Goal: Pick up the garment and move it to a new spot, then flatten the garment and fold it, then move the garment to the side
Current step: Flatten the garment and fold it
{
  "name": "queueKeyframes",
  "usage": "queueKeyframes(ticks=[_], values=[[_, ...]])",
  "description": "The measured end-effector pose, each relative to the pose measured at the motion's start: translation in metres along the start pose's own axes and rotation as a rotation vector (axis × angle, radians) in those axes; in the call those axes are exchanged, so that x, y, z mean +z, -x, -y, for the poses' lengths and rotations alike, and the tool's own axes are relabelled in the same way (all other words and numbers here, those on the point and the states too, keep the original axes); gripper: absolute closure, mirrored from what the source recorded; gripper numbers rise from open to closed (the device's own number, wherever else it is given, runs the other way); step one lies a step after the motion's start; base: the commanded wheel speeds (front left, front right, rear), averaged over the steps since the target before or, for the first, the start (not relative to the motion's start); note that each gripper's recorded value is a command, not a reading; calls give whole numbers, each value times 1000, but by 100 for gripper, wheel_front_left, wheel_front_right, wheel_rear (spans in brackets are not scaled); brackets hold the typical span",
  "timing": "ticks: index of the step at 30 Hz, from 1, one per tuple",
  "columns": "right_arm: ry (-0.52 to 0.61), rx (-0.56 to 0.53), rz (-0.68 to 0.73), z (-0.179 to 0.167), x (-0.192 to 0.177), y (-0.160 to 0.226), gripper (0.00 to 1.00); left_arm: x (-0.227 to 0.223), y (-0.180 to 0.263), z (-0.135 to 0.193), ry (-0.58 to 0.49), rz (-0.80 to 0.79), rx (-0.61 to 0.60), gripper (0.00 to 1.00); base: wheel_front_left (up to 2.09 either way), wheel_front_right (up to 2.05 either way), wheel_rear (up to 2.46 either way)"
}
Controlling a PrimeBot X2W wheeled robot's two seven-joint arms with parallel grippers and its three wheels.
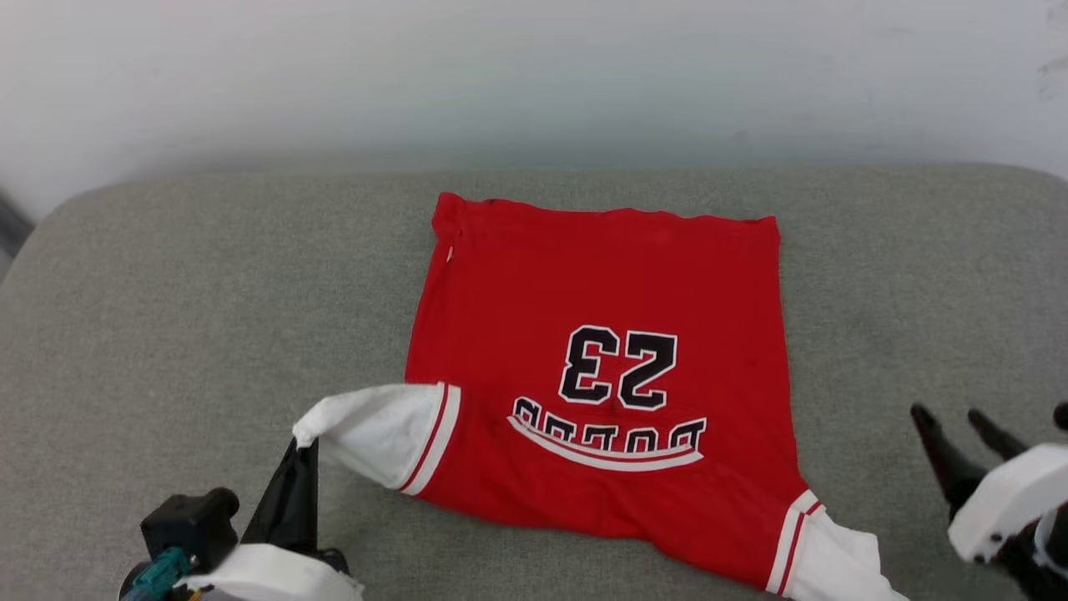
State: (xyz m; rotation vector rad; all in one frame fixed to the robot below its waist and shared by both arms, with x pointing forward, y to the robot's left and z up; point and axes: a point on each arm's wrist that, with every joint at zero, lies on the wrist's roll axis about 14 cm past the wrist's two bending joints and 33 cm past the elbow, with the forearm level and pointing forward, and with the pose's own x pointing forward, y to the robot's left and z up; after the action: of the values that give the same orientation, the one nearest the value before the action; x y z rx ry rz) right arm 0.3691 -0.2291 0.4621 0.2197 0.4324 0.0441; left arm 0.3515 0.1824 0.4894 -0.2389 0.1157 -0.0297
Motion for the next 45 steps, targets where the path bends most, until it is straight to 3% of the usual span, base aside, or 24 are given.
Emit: queueKeyframes(ticks=[5,13,22,30,31,32,33,39,45], values=[[-26,3,4,9,43,-64,0,17,-30,17,16,76,-44,100,0,0,0],[-8,79,-229,-11,63,-165,0,14,-69,24,47,110,-62,100,0,0,0],[33,141,-517,-48,26,-239,0,-7,-88,12,28,74,-43,100,0,0,0],[10,149,-701,-60,-16,-261,0,-23,-89,-4,10,30,-2,100,0,0,0],[5,150,-716,-61,-18,-261,53,-24,-88,-6,8,27,3,100,0,0,0],[3,148,-726,-61,-19,-261,89,-25,-88,-7,8,25,5,100,0,0,0],[-1,147,-733,-61,-19,-261,100,-25,-88,-7,8,25,6,100,0,0,0],[41,128,-728,-58,-12,-256,100,-24,-85,-10,9,24,13,100,0,0,0],[166,87,-627,-45,32,-240,100,-24,-74,-19,16,14,37,100,0,0,0]])
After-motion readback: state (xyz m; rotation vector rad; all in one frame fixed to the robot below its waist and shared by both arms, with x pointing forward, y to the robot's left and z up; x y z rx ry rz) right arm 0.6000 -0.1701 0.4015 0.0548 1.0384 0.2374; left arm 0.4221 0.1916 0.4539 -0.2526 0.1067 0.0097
